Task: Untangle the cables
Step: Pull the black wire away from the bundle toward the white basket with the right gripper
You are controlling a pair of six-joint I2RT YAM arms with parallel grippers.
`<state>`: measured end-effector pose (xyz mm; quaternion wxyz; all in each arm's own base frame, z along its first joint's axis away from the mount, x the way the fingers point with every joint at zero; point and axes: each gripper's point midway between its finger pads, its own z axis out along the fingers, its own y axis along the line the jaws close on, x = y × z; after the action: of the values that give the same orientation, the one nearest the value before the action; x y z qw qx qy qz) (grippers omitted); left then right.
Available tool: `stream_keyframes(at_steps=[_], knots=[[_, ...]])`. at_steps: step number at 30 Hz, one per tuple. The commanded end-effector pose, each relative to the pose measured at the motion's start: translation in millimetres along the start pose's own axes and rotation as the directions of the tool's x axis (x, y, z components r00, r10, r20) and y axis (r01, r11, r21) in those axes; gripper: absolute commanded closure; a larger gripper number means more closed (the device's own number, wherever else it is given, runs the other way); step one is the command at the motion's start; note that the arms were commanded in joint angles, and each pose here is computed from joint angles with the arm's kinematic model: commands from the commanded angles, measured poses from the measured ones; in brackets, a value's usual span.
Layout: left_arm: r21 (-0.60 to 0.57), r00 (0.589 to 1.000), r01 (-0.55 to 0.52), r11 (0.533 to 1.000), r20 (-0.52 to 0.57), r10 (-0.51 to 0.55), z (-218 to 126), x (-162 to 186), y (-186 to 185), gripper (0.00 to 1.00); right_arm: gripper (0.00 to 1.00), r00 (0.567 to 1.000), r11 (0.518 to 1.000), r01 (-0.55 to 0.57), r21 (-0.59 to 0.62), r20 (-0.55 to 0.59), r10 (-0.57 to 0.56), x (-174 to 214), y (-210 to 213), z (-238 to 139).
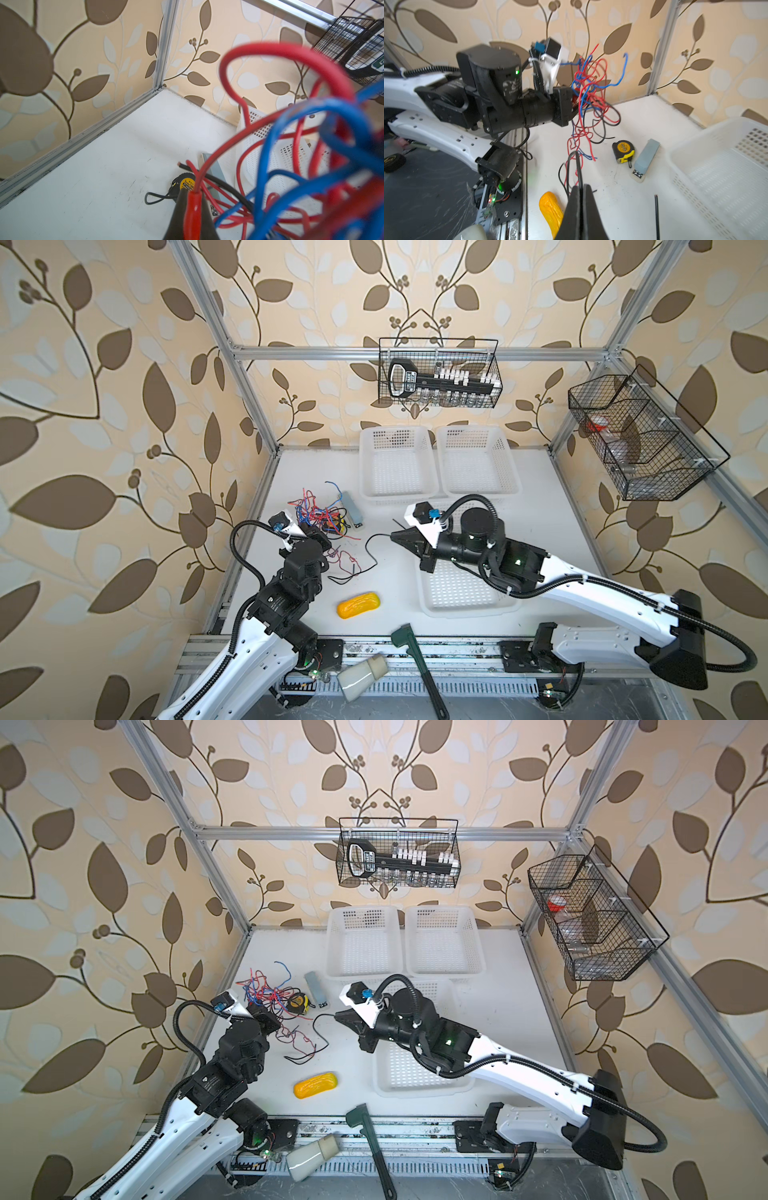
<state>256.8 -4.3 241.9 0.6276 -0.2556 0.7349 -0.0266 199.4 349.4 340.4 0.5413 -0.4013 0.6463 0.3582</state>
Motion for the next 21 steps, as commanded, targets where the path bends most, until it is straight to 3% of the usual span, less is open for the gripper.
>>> stream_keyframes(at_steps=[1,6,11,16,21], knots=[[0.026,0.999,0.042,0.999,0.016,-0.043,-0.8,-10.7,-8.3,1.00,1.00,0.997,0.983,-0.024,0.183,0.077,0.010,-24.0,-34.1,-34.0],[0.031,1.000,0.028,0.999,-0.013,-0.027,1.9,-3.9,-11.1,1.00,1.00,0.975,0.931,-0.083,0.354,0.222,0.002,-67.2,-69.0,-93.5],[0.046,0.999,0.034,0.998,-0.028,-0.032,3.3,-0.9,-15.3,1.00,1.00,0.958,0.861,-0.118,0.495,0.285,-0.032,-89.6,-94.2,-139.1],[0.064,0.999,0.033,0.997,-0.041,-0.030,4.0,1.3,-19.4,1.00,1.00,0.960,0.786,-0.132,0.603,0.275,-0.051,-83.1,-112.0,-163.8],[0.079,0.998,0.030,0.996,-0.057,-0.026,5.5,5.1,-23.3,1.00,1.00,0.964,0.746,-0.147,0.650,0.264,-0.040,-70.6,-119.7,-173.5]])
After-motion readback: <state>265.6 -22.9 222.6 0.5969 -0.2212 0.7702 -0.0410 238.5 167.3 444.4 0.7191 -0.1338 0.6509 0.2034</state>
